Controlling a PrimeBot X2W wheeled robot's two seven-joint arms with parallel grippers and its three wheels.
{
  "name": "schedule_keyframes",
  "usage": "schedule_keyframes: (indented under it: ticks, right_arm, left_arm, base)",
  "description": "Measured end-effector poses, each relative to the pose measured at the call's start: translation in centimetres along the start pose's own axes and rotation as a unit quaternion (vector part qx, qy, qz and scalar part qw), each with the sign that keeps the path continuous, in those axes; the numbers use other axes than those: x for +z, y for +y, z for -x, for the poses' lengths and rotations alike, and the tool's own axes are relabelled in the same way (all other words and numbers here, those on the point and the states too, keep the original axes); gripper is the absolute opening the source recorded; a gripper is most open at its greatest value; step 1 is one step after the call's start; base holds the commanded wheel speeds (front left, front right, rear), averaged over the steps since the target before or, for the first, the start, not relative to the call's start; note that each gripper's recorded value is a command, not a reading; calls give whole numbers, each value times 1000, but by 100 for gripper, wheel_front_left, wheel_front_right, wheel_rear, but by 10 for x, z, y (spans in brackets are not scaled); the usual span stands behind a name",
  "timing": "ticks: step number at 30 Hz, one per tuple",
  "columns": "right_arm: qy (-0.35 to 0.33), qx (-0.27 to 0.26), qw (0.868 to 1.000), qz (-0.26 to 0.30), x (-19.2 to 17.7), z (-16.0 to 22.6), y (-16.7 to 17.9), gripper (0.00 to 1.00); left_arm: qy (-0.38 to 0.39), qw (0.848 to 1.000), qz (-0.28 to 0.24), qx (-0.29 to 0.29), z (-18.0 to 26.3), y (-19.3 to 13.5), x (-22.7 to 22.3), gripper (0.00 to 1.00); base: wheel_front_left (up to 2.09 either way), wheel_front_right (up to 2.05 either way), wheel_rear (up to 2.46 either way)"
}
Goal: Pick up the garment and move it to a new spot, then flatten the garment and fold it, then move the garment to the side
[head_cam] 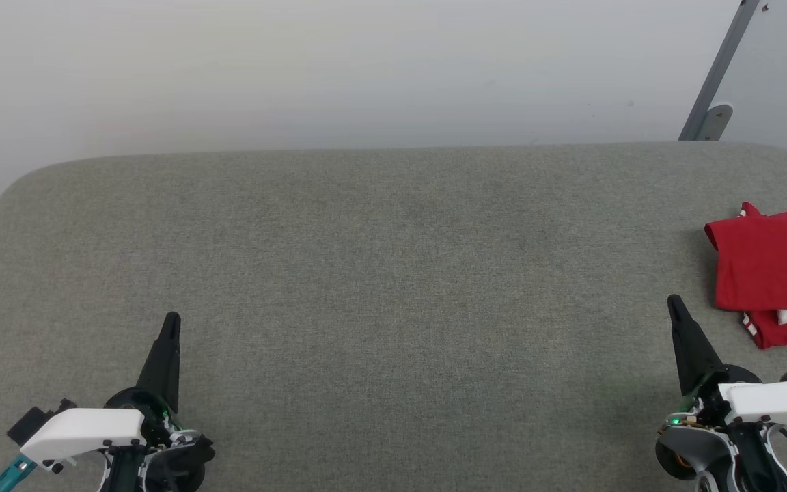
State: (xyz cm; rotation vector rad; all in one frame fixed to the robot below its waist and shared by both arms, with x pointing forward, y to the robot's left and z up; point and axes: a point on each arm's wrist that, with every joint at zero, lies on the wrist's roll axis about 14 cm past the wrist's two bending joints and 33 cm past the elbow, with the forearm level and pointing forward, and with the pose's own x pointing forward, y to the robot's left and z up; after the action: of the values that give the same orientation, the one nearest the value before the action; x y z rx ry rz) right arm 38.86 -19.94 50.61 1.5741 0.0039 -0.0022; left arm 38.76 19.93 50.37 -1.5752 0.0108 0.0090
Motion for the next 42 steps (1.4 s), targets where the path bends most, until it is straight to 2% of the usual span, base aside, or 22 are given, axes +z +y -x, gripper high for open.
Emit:
schedule_keyframes:
  ticks: [42]
  right_arm:
    - [0,0,1000,0,0,0,0,0]
  left_arm:
    - [0,1000,0,0,0,0,0,0]
  base:
    - [0,0,0]
